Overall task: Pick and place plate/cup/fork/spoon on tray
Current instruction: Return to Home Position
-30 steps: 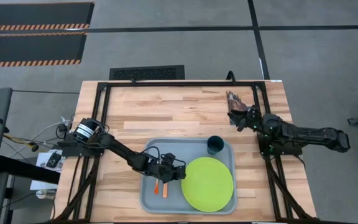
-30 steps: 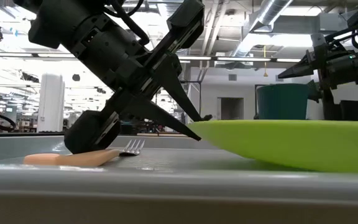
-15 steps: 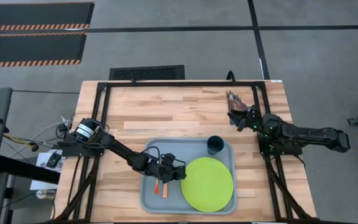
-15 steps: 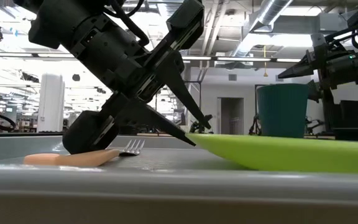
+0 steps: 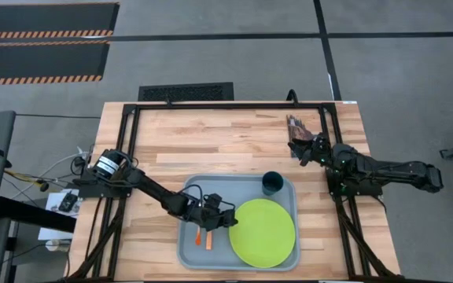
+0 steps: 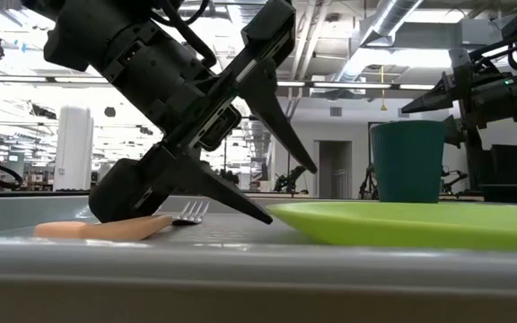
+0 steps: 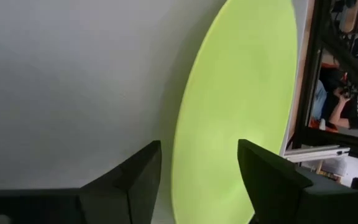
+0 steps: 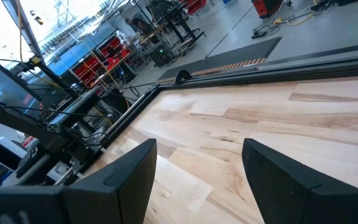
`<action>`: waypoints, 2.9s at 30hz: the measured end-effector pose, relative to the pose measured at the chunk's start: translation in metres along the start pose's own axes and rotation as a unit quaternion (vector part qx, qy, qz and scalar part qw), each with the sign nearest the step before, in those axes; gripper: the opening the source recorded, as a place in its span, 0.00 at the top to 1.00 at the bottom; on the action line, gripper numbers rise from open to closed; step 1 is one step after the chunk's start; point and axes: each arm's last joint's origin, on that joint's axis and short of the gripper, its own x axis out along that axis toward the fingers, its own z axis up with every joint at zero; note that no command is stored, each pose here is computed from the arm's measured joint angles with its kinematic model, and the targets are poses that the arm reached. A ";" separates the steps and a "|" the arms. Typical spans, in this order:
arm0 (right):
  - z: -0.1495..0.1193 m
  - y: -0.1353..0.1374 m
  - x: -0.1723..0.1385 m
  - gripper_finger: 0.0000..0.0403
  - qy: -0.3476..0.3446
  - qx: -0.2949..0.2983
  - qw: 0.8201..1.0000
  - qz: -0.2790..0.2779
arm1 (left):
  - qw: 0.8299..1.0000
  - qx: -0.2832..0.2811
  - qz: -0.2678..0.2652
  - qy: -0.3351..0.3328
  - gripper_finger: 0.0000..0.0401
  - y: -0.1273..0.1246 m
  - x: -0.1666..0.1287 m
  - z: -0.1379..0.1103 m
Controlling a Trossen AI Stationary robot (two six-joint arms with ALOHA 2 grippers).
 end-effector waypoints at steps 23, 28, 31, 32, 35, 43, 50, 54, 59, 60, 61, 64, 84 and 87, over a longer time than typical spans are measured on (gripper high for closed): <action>0.000 0.000 0.000 0.34 0.000 0.000 1.000 0.000 | 0.999 0.024 0.028 0.023 0.48 -0.014 -0.023 0.010; 0.000 0.000 0.000 0.34 0.000 0.000 1.000 0.000 | 0.998 0.041 0.035 0.034 0.48 -0.019 -0.032 0.013; 0.000 0.000 0.000 0.34 0.000 0.000 1.000 0.000 | 0.997 0.058 0.030 0.035 0.48 -0.026 -0.042 0.017; 0.000 0.000 0.000 0.34 0.000 0.000 1.000 0.000 | 0.997 0.064 0.031 0.034 0.48 -0.029 -0.046 0.018; 0.000 0.000 0.000 0.34 0.000 0.002 1.000 0.000 | 0.995 0.093 0.028 0.028 0.48 -0.037 -0.062 0.025; 0.000 0.000 0.000 0.34 0.000 0.002 1.000 0.000 | 0.980 0.178 -0.009 -0.094 0.48 -0.069 -0.131 0.056; 0.000 0.000 0.000 0.34 0.000 0.007 1.000 0.000 | 0.937 0.283 -0.049 -0.199 0.48 -0.088 -0.204 0.078; 0.000 0.000 0.000 0.34 0.000 0.007 1.000 0.000 | 0.912 0.322 -0.055 -0.249 0.48 -0.088 -0.244 0.087; 0.000 0.000 0.000 0.34 -0.001 0.007 1.000 0.000 | 0.880 0.375 -0.075 -0.280 0.48 -0.086 -0.287 0.094; 0.000 0.000 0.000 0.34 -0.001 0.007 1.000 0.000 | 0.874 0.383 -0.081 -0.287 0.48 -0.085 -0.296 0.095; 0.001 0.000 0.000 0.34 -0.006 0.009 1.000 0.000 | 0.868 0.391 -0.086 -0.294 0.48 -0.084 -0.304 0.096; 0.003 0.001 0.000 0.34 -0.024 0.000 1.000 -0.002 | 0.847 0.426 -0.092 -0.306 0.48 -0.079 -0.325 0.099; 0.016 0.031 -0.009 0.34 -0.026 -0.136 0.958 0.251 | 0.821 0.464 -0.047 -0.330 0.48 0.020 -0.321 0.112; 0.015 0.032 -0.009 0.34 -0.029 -0.155 0.954 0.255 | 0.817 0.463 -0.087 -0.333 0.48 0.040 -0.306 0.111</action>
